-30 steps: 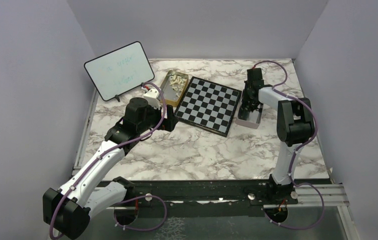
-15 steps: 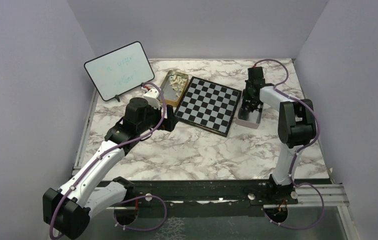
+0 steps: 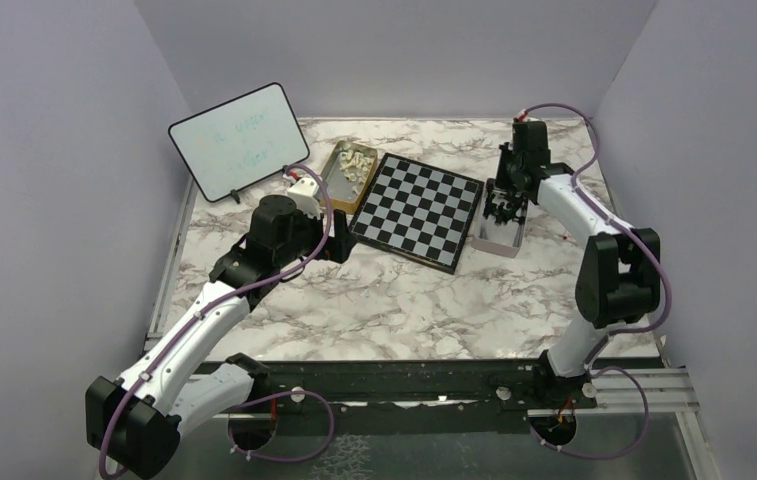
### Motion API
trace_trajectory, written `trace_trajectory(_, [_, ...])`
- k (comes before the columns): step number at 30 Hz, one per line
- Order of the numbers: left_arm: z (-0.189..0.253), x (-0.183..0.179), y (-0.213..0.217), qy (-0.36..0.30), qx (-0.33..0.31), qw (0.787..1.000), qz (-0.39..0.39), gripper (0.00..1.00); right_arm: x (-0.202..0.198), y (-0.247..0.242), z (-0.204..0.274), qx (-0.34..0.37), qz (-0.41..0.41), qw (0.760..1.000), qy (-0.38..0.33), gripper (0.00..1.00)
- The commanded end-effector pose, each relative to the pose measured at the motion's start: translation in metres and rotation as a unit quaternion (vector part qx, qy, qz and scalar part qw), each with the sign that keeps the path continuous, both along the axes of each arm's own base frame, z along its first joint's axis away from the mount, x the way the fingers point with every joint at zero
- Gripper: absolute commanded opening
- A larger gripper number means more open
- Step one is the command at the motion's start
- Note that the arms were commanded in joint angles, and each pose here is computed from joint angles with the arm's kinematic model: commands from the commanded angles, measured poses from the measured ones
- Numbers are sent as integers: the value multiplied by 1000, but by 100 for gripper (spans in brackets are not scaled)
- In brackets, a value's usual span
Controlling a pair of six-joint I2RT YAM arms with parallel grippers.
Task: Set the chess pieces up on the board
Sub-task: Pick up the chess piece from the storage box, then place the chess piece on the chessboard.
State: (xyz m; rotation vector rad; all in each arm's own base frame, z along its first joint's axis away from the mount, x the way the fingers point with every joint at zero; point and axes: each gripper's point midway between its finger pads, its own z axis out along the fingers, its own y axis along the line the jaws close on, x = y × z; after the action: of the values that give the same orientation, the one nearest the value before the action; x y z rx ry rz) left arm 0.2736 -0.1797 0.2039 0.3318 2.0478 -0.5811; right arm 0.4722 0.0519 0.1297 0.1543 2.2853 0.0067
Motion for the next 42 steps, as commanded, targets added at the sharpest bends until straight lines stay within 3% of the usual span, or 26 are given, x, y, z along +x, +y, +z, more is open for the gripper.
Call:
trace_trajectory(1, [6, 0, 4, -17, 6, 1000, 5, 99, -25, 25, 20, 49, 32, 998, -8, 13])
trace_trajectory(10, [8, 4, 19, -25, 23, 999, 43, 99, -57, 93, 27, 60, 100, 993, -15, 13])
trace_trajectory(20, [18, 5, 39, -49, 35, 994, 92, 99, -75, 185, 3, 30, 175, 984, 1, 13])
trace_trajectory(29, [22, 6, 45, -56, 38, 992, 106, 99, -93, 198, -38, 12, 192, 981, 35, 13])
trace_trajectory(42, [24, 7, 52, -60, 44, 989, 125, 99, -88, 210, -63, -20, 193, 980, 45, 13])
